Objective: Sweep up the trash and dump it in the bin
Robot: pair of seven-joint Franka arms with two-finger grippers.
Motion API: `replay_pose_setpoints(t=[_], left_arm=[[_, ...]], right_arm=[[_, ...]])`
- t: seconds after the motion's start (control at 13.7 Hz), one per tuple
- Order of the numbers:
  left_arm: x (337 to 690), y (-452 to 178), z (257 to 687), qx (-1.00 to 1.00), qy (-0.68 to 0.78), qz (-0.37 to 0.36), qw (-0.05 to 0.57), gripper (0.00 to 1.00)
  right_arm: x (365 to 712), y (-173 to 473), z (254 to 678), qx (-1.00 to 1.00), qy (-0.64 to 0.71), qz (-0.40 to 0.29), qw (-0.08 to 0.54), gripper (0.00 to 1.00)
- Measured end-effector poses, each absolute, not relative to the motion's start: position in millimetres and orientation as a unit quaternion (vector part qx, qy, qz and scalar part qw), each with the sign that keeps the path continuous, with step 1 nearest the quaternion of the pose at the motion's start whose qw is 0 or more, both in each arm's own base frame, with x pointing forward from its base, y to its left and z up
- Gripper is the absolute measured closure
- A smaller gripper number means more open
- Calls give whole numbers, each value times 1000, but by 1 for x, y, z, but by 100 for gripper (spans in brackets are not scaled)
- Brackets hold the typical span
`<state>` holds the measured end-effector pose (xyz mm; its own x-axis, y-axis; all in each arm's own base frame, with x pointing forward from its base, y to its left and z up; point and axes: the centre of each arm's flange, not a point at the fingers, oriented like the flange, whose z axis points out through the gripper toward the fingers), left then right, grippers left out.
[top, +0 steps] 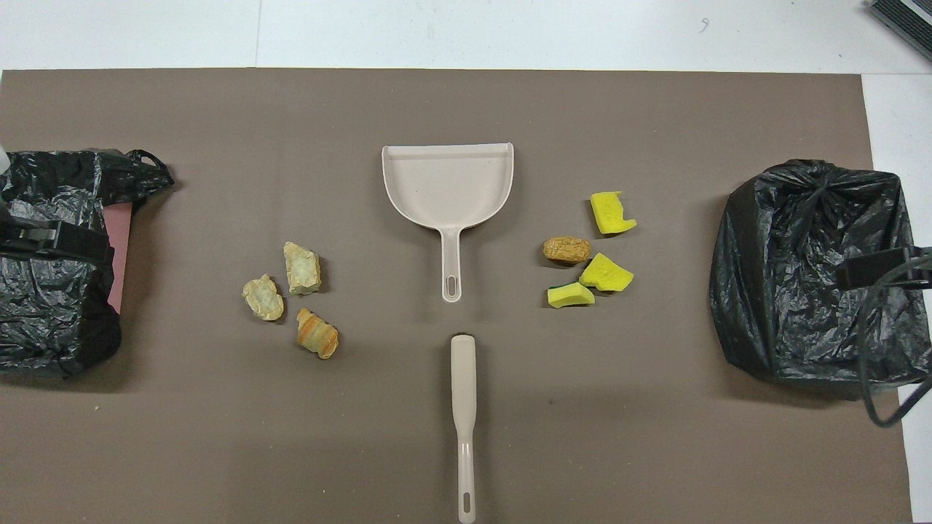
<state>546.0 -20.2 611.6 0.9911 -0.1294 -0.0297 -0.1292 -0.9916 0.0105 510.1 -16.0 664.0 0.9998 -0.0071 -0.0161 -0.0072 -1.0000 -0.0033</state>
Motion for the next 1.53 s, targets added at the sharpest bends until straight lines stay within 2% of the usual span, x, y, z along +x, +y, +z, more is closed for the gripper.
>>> replay_pose_setpoints(t=[0.58, 0.87, 1.16, 1.53], left_arm=[[539, -20, 606, 997, -66, -26, 5, 0], [530, -38, 585, 996, -81, -45, 18, 0], [522, -86, 543, 991, -123, -41, 30, 0], [489, -165, 502, 984, -167, -37, 41, 0]], right_arm=[[510, -16, 664, -1000, 4, 8, 2, 0], [510, -16, 664, -1000, 4, 8, 2, 0], [510, -16, 664, -1000, 4, 8, 2, 0], [510, -16, 664, -1000, 4, 8, 2, 0]])
